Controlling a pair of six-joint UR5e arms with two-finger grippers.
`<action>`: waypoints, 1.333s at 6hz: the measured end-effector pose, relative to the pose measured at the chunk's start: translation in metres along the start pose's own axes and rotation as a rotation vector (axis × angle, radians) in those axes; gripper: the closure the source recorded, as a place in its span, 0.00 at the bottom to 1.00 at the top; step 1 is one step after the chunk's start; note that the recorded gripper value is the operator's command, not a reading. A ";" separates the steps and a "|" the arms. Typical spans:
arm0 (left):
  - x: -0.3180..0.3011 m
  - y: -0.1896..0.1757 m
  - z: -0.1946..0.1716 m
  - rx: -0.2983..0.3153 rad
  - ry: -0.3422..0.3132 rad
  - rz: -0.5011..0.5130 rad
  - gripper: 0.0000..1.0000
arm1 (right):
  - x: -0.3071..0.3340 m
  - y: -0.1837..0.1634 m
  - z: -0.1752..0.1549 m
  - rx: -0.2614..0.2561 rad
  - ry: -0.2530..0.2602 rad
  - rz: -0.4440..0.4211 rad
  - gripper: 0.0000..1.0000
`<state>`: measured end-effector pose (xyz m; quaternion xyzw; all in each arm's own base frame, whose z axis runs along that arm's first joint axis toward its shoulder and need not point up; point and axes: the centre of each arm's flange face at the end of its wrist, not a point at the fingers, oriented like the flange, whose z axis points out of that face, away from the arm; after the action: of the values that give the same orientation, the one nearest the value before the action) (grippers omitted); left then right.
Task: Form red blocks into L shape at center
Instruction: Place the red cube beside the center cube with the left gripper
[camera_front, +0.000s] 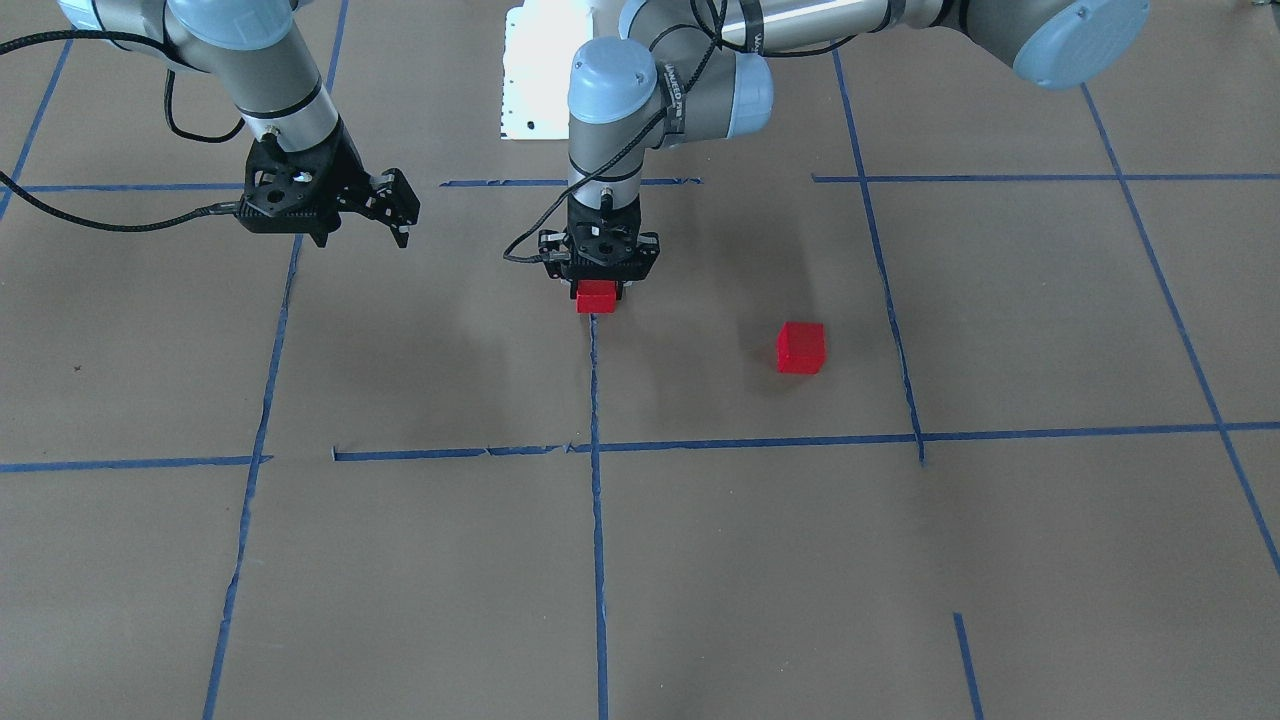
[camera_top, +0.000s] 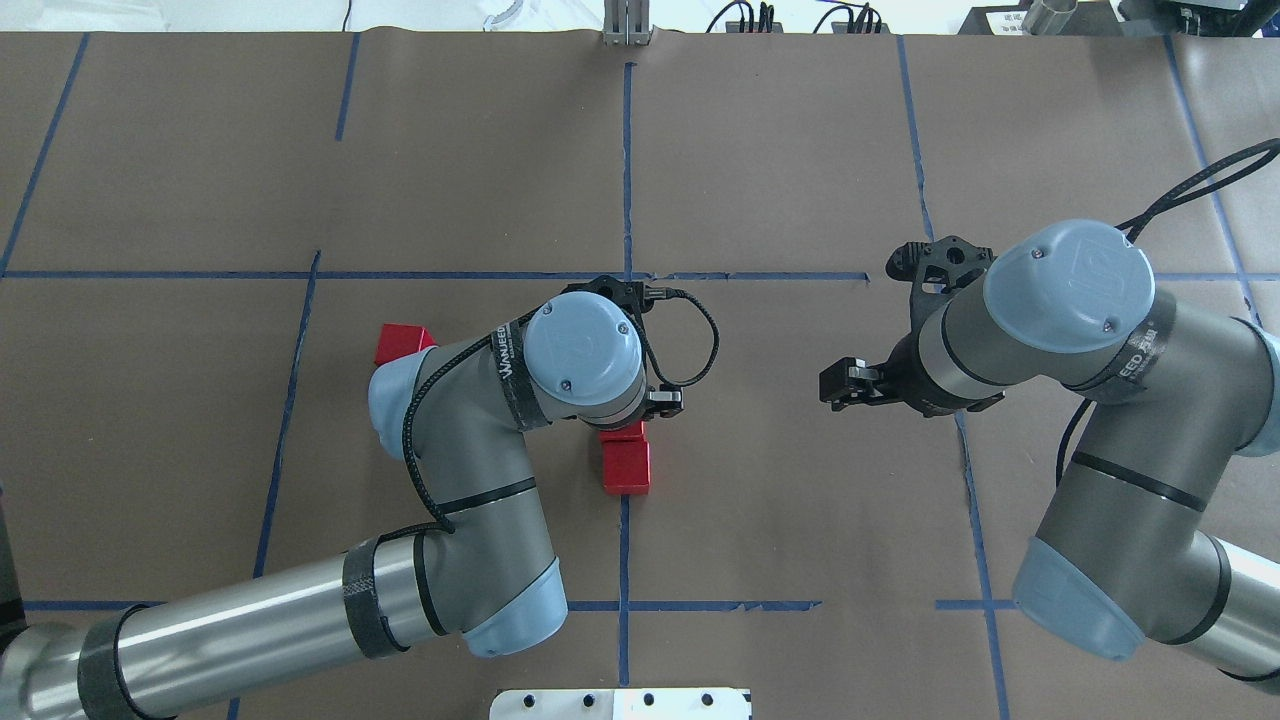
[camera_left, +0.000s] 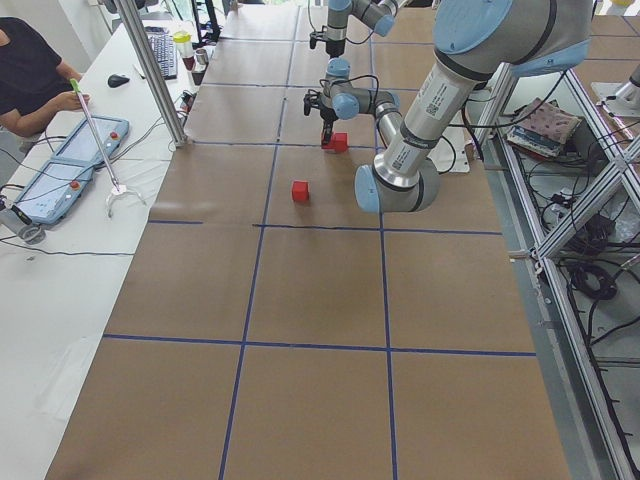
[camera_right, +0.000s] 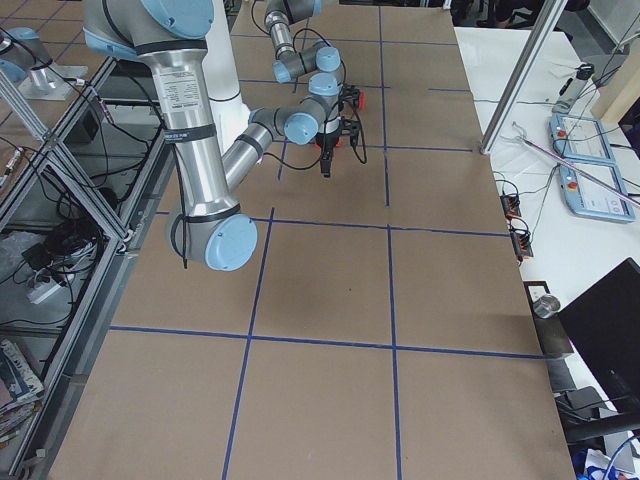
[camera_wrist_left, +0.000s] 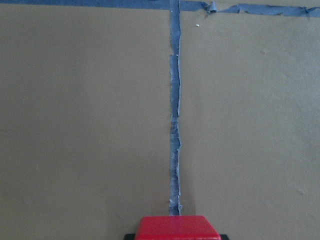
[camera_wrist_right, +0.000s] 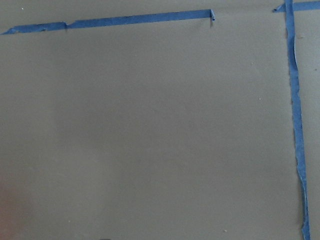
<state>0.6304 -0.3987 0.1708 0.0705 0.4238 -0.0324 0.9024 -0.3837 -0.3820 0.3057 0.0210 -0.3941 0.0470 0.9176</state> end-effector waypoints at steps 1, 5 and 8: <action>0.001 0.002 0.001 0.002 -0.001 0.003 0.83 | 0.000 0.000 0.000 0.000 0.000 0.000 0.00; 0.003 0.008 0.004 0.016 -0.004 0.014 0.00 | 0.000 0.000 0.000 -0.001 -0.001 0.000 0.00; 0.006 0.000 -0.026 0.051 0.047 0.015 0.00 | -0.001 0.000 -0.003 -0.001 -0.006 0.000 0.00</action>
<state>0.6145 -0.3948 0.1501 0.0974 0.4434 -0.0348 0.8903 -0.3825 -0.3819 0.3033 0.0210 -0.3967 0.0466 0.9165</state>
